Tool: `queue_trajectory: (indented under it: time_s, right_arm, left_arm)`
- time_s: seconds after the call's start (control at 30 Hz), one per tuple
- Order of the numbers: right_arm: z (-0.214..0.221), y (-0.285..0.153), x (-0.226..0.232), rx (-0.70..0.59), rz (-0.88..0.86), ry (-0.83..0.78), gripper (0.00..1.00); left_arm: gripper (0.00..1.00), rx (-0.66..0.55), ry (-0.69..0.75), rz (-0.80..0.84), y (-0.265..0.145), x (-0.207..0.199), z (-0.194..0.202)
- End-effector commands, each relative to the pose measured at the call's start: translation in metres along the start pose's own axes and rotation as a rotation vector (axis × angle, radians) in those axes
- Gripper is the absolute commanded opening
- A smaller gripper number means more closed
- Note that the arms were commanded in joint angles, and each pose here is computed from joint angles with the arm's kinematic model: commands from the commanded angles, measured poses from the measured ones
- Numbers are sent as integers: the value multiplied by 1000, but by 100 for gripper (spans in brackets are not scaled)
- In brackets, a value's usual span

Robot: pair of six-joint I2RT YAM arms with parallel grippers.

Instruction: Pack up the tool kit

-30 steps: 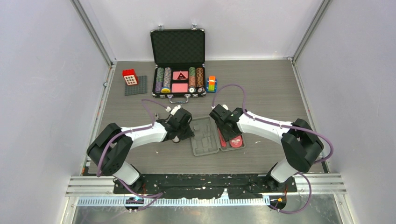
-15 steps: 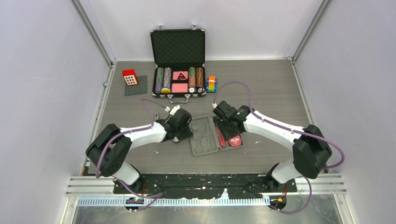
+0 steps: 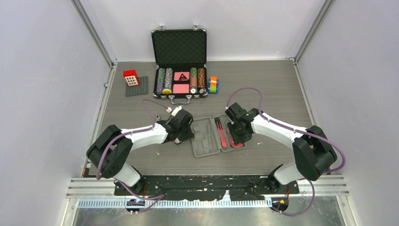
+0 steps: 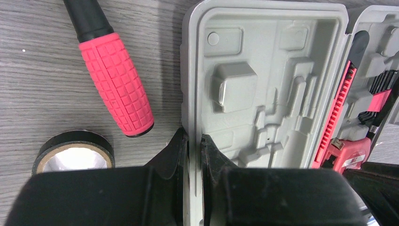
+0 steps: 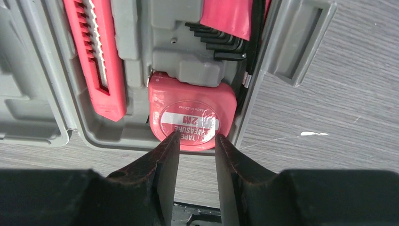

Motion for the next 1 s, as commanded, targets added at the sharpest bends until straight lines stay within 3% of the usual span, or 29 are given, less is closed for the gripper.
queue_trajectory:
  time_s: [0.0,0.2,0.33,0.47,0.57,0.63,0.83,0.97]
  right_arm:
    - [12,19,-1,61,-19,55,39]
    - [41,40,-6,170,-18,99,38]
    - [40,38,-6,165,-20,111,37]
    - [25,23,1,102,-86,100,37]
    - [-1,-5,8,-40,-149,91,40]
    - [-17,-25,10,-130,-171,89,45]
    - [-49,-75,1,-368,-145,104,59]
    - [-60,-94,-7,-488,-121,113,69]
  left_arm:
    - [0,-24,19,9,-2,-5,-9]
    - [0,1,65,21,1,-12,-9]
    - [0,6,101,40,1,-17,-12]
    - [2,0,151,52,0,-24,-18]
    - [5,-9,187,54,1,-27,-21]
    - [11,-31,210,48,-1,-28,-27]
    - [47,-153,276,21,-25,-35,-57]
    - [64,-246,297,-42,-47,-27,-75]
Point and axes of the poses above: each gripper's point midway between its finger pads, its own y axis out along the fingers, its own x axis along the line the jaws close on, z = x × y, the point moved 5 cm from there along -y, back along the fingers, and after that the axes turned 2 degrees about y, right-handed, at the moved point
